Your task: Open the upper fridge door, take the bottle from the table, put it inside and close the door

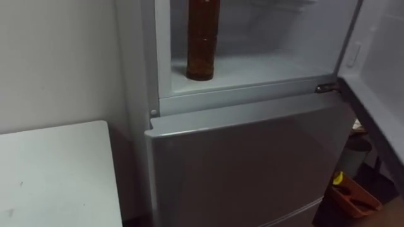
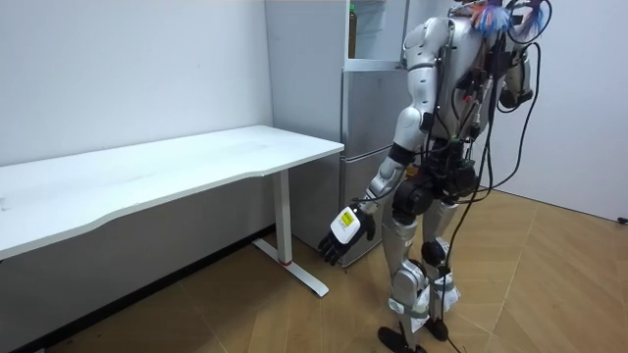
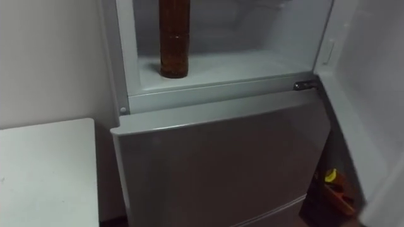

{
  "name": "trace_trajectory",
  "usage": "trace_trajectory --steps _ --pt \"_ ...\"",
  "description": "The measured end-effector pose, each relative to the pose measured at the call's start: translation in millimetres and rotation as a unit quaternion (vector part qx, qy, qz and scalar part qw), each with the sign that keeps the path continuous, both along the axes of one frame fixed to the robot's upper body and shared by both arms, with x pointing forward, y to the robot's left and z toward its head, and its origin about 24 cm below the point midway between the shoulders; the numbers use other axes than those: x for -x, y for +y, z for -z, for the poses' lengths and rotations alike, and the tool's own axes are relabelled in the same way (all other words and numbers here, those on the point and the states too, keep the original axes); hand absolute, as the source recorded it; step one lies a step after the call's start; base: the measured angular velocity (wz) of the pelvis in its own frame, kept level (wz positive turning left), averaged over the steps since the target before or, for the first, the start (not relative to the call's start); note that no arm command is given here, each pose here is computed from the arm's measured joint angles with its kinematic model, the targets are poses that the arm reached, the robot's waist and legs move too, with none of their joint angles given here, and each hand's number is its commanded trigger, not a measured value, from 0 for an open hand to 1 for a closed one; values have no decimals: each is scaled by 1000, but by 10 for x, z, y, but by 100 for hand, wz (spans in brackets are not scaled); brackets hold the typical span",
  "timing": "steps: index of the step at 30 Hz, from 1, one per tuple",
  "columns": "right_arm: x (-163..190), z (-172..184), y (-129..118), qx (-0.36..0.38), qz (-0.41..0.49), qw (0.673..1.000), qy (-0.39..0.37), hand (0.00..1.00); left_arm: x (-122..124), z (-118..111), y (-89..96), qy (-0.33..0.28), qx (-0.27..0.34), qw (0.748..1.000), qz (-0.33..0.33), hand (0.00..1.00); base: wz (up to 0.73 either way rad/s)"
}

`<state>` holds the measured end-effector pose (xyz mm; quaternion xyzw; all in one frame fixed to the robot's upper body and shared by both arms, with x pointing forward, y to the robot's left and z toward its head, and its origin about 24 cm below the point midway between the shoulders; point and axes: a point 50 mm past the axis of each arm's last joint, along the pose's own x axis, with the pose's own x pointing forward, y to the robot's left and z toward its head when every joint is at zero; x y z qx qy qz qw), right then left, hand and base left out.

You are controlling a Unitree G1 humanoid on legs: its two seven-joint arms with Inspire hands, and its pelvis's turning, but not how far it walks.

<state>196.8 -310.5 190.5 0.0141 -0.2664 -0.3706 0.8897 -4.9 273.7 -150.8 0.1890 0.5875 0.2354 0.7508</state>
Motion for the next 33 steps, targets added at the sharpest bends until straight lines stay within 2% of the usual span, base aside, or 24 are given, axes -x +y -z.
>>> trace_trajectory --steps 9,19,33 --pt "2 -45 91 12 -42 999 -27 0 45 35 -69 36 8 999 29 0 7" --pt "-90 124 253 -6 -102 995 -7 0 -73 59 -143 36 16 997 66 0 1" --pt "-162 167 400 3 -163 987 11 0 -175 39 -132 32 10 996 88 0 1"
